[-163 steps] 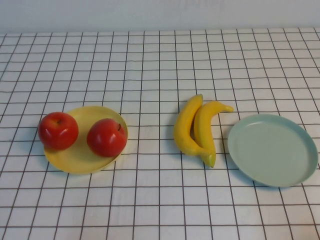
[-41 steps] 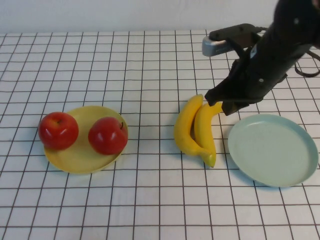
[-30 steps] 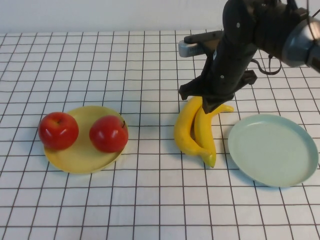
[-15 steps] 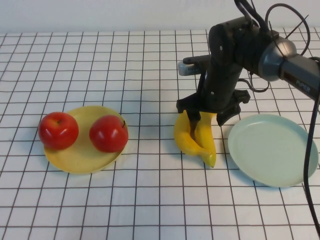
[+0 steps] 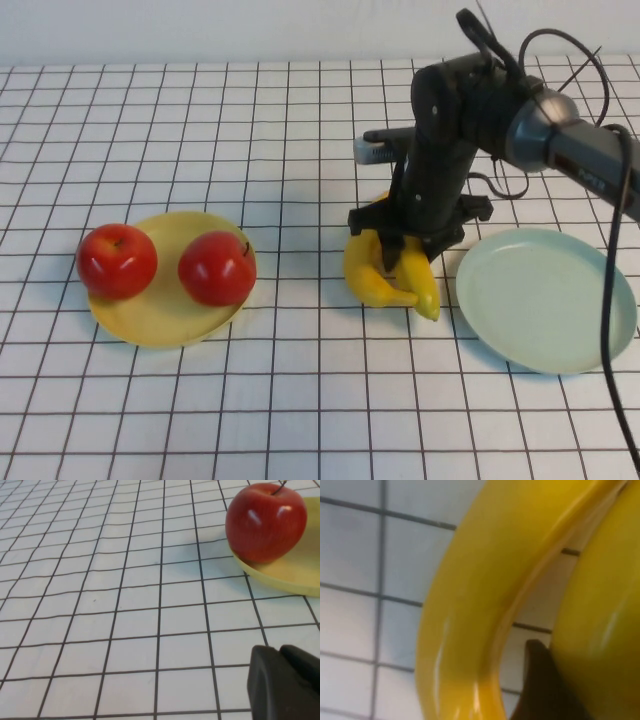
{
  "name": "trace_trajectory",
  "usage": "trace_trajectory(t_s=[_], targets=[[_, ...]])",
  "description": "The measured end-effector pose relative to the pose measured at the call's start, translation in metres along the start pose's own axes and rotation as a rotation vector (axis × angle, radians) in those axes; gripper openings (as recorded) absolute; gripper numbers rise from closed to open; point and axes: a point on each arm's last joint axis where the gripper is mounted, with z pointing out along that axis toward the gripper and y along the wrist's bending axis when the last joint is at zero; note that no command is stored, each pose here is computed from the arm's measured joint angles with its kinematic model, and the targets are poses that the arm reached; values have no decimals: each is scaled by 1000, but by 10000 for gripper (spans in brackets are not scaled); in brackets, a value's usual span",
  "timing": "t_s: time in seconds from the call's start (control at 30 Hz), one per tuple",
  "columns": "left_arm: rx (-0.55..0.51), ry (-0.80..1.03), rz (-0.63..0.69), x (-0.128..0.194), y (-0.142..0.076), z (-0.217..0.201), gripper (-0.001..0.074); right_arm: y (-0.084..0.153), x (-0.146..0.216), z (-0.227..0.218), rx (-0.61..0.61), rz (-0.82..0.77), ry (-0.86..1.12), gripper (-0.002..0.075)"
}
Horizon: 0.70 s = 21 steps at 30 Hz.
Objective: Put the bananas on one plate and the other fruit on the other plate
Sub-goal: Put another type of fruit in the right plate
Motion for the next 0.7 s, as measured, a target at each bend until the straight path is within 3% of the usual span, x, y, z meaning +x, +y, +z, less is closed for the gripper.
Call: trace_trajectory(t_s=[0.2, 0.27, 0.37, 0.5, 0.7], targets=[[0, 0, 0, 0, 0, 0, -1, -1, 6, -78, -16, -23, -167, 326], [0, 0, 0, 0, 0, 0, -1, -6, 15, -118, 11, -62, -260, 325], [0, 0, 0, 0, 0, 0, -1, -17, 33, -145, 51, -73, -303, 325], [0, 0, 0, 0, 0, 0, -1, -42, 65, -148, 77, -40, -241, 325], [0, 0, 0, 0, 0, 0, -1, -91, 114, -99, 122, 52, -37, 325]])
